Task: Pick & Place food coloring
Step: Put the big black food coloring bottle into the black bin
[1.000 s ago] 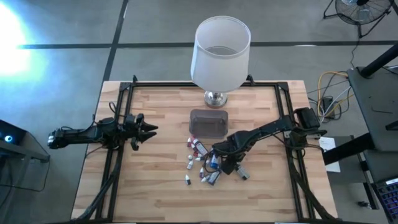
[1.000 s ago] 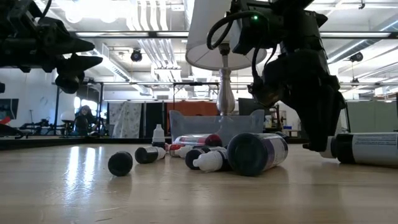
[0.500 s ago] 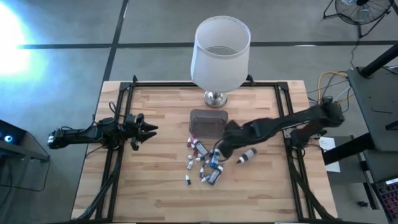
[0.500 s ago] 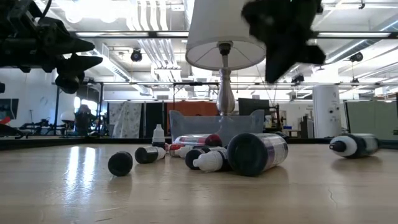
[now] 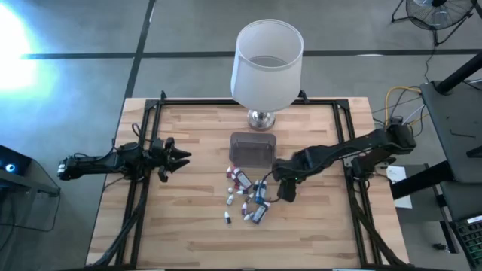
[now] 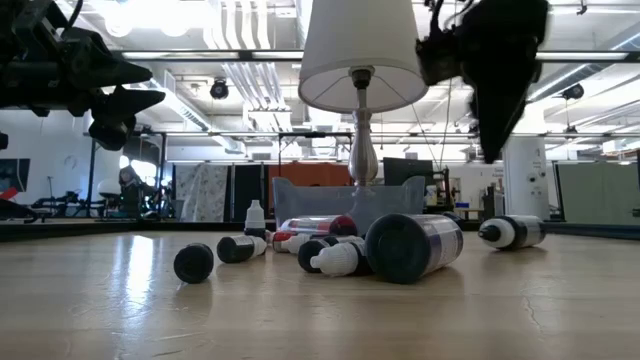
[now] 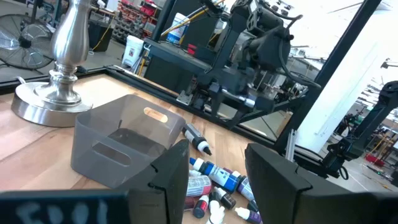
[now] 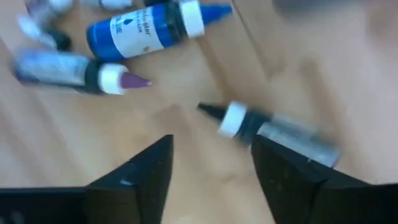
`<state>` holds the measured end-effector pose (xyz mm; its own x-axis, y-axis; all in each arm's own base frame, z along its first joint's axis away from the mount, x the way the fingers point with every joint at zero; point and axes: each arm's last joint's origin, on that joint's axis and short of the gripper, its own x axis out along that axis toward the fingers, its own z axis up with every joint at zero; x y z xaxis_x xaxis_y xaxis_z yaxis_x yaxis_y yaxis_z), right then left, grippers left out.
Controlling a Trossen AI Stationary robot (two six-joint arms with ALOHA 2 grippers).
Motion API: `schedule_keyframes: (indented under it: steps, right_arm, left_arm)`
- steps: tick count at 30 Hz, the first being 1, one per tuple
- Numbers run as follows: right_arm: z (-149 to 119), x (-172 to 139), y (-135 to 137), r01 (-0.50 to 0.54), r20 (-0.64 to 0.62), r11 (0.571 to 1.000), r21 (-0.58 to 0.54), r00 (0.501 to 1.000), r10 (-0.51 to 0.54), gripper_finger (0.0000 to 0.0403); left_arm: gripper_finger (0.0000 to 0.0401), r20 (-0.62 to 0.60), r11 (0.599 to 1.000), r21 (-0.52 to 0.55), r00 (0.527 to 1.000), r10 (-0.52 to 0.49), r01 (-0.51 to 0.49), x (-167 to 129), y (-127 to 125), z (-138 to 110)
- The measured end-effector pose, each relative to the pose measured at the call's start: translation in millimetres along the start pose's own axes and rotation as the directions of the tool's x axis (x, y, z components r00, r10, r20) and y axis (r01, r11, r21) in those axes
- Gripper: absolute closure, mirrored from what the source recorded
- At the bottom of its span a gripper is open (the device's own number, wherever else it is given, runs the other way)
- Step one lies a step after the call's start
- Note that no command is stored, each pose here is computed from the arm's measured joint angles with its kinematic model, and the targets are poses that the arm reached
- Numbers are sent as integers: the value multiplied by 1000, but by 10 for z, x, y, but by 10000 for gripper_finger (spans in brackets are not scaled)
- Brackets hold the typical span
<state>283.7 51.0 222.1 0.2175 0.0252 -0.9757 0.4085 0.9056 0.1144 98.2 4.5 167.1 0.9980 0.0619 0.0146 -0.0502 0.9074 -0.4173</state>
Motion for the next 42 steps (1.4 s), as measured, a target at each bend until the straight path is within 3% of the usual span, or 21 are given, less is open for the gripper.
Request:
schedule_keyframes:
  steps: [3, 7, 11, 15, 27, 32, 38, 42]
  right_arm:
    - [28, 177, -3, 74, -63, 949, -307, 993, -97, 156]
    - [61, 408, -2, 60, -137, 849, -524, 979, -154, 136]
    - [83, 615, 12, 21, -171, 742, -670, 968, -181, 133]
    - [114, 713, -6, 0, -181, 690, -723, 965, -189, 147]
    - [147, 724, -4, -70, -188, 623, -779, 974, -126, 250]
    - [149, 796, 3, -83, -204, 630, -772, 971, -123, 280]
    - [154, 808, 5, -82, -202, 634, -769, 972, -120, 277]
    - [183, 766, 21, -61, -182, 673, -737, 977, -110, 284]
  left_arm:
    - [266, -1, 1000, 0, 1000, 0, 0, 0, 1, -1]
    - [266, 0, 1000, 0, 1000, 1, -1, 0, 0, 0]
    - [266, 0, 1000, 0, 1000, 0, 0, 0, 0, -1]
    - [266, 0, 1000, 0, 1000, 0, 0, 0, 1, -1]
    - [266, 0, 1000, 0, 1000, 0, 0, 0, 1, -1]
    - [266, 0, 1000, 0, 1000, 0, 0, 0, 0, 0]
    - [266, 0, 1000, 0, 1000, 0, 0, 0, 0, -1]
    - [266, 0, 1000, 0, 1000, 0, 0, 0, 0, 0]
